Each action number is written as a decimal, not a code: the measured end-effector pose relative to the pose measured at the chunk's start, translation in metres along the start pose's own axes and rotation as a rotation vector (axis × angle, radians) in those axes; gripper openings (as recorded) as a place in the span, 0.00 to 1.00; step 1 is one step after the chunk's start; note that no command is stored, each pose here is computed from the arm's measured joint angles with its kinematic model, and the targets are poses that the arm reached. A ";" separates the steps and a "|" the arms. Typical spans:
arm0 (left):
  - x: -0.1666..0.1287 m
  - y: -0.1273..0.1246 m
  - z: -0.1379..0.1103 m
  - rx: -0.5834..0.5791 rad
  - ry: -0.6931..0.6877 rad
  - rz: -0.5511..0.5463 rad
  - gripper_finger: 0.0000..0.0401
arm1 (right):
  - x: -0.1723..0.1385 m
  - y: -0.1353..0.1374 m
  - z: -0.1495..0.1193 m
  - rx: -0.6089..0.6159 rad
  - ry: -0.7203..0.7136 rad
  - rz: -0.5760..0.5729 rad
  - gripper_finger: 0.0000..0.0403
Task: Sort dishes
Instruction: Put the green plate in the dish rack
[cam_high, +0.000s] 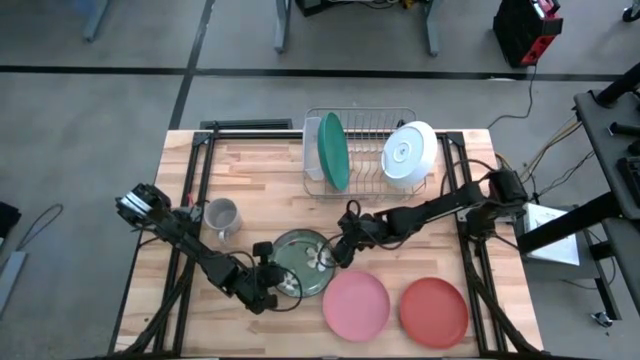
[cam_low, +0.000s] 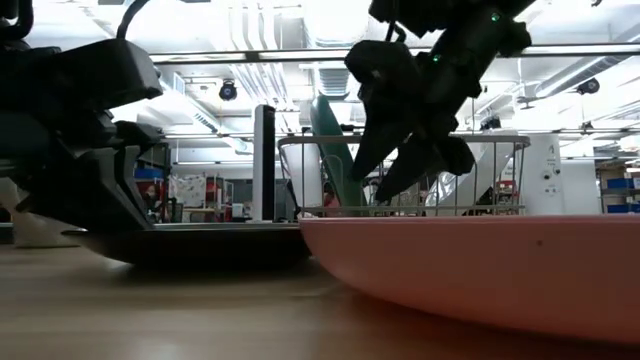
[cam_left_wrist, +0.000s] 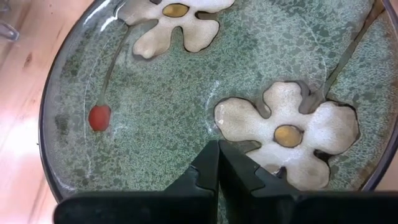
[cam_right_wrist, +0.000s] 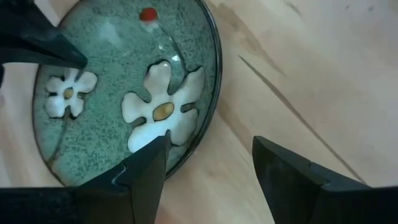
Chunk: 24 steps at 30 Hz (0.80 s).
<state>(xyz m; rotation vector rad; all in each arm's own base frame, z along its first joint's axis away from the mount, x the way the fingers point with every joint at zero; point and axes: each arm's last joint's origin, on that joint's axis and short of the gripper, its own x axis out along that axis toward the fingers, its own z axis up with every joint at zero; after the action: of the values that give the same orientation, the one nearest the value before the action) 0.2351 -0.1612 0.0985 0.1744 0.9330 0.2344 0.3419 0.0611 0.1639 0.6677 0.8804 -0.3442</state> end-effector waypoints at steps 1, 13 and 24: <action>0.000 0.000 0.000 -0.003 -0.005 0.004 0.00 | 0.002 0.000 0.000 0.006 0.008 0.000 0.56; 0.004 -0.005 -0.003 -0.035 -0.048 0.041 0.00 | 0.039 0.001 -0.008 0.044 0.045 0.064 0.56; -0.028 -0.003 0.020 0.066 -0.085 0.080 0.00 | 0.058 -0.001 -0.011 0.075 0.047 0.101 0.50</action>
<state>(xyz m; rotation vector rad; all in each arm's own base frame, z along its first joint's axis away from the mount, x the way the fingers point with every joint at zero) 0.2356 -0.1726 0.1307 0.2806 0.8506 0.2685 0.3701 0.0669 0.1123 0.7895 0.8778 -0.2732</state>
